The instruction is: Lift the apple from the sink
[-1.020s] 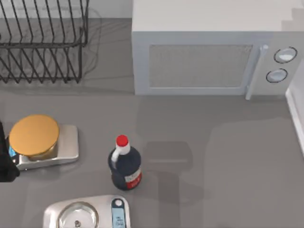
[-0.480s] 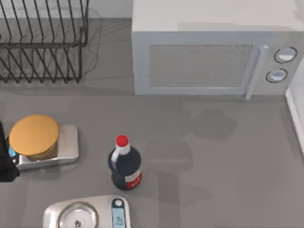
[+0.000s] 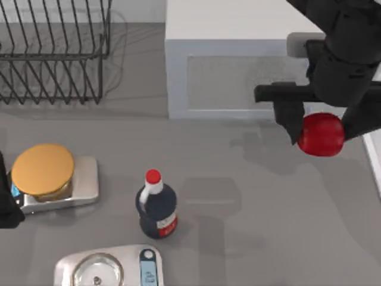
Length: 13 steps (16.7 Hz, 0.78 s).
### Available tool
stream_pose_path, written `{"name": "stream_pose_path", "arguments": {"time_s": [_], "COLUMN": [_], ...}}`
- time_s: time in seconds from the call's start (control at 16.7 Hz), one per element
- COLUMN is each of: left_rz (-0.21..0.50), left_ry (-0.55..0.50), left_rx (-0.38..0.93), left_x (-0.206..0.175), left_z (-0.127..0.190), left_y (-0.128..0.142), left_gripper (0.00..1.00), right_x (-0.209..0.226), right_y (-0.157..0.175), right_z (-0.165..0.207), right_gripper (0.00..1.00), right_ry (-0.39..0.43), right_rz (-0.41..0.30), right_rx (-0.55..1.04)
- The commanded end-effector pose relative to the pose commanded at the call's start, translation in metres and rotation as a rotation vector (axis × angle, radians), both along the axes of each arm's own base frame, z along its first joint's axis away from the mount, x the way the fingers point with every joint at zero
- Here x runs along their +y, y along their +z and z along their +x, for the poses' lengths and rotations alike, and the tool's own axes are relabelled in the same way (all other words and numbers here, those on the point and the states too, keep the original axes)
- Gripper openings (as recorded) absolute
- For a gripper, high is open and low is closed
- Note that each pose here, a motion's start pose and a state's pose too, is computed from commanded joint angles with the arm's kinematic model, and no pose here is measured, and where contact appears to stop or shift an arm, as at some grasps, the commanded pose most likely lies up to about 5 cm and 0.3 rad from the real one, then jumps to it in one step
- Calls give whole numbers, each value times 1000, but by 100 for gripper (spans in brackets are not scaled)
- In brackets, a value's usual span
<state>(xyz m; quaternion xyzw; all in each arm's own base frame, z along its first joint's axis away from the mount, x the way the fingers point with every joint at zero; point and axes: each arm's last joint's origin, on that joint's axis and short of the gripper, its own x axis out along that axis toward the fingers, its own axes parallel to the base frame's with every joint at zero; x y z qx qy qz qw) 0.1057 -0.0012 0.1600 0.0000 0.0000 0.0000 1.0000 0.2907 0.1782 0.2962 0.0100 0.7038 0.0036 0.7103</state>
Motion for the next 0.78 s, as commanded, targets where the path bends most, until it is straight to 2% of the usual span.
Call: {"name": "stream_pose_path", "arguments": {"time_s": [0.18,0.36,0.78], "left_rz": [0,0,0], "left_ry": [0,0,0], "left_rx": [0,0,0], "left_x": [0,0,0], "left_z": [0,0,0], "left_y": [0,0,0], "left_gripper": [100,100,100], "right_x": [32,46,48], "right_y": [-15,-25,-32], "right_z": [-41,-65,-65], "right_gripper": [0,0,0], "right_ry": [0,-1,-5], "right_rz": [-10,-18,-23], "right_rx": [7,9,15]}}
